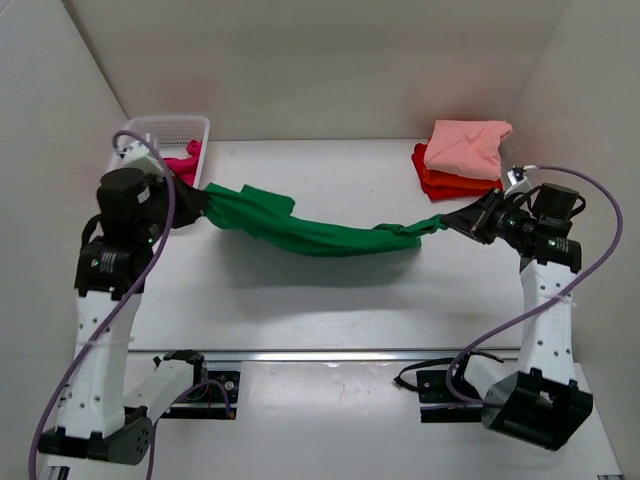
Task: Fold and stack the t-shirts
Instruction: Flatten out the tshirt
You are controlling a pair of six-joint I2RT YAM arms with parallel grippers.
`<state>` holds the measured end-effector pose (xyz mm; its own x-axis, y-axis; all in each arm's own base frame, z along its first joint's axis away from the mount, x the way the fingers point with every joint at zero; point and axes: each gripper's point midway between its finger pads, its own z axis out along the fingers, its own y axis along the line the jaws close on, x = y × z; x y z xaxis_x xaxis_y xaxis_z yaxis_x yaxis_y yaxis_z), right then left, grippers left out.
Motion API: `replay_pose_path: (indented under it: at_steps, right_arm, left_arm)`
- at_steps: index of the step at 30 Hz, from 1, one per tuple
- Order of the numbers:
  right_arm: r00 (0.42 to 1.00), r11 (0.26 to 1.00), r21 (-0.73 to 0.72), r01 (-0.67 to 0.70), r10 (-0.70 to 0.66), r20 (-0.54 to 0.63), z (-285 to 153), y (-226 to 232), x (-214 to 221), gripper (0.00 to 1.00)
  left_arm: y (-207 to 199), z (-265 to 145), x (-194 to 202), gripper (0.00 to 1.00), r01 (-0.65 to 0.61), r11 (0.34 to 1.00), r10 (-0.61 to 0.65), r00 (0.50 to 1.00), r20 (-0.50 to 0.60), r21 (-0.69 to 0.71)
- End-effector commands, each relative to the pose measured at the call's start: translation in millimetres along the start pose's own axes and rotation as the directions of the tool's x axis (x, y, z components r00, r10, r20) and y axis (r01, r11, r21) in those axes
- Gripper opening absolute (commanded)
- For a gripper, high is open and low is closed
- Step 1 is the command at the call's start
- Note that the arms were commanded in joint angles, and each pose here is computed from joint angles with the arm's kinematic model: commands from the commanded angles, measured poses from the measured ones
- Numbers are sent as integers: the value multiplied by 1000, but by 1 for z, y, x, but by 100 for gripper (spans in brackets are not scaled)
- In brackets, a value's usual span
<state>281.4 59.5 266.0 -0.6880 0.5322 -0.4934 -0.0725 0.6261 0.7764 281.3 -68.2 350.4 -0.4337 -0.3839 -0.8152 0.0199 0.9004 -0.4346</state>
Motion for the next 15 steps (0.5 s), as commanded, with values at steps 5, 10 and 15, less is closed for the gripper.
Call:
replay_pose_path:
  at_steps: [5,10,15]
  right_arm:
    - [934,922,-168,349,-328,141,-32,104,-29,0]
    - [834,883,-109,456,-381,398,-69,156,-66,0]
    - [799,855,-96,510,-429,422,-86,178,-60,0]
  left_arm:
    - [-73,-116,-110,0,-16,972,-91,896,435,236]
    - [-90,-107,-108,0,17,954,-135,917,376,300]
    - [-96,-95,-91,0,50,920,-180,935,305,388]
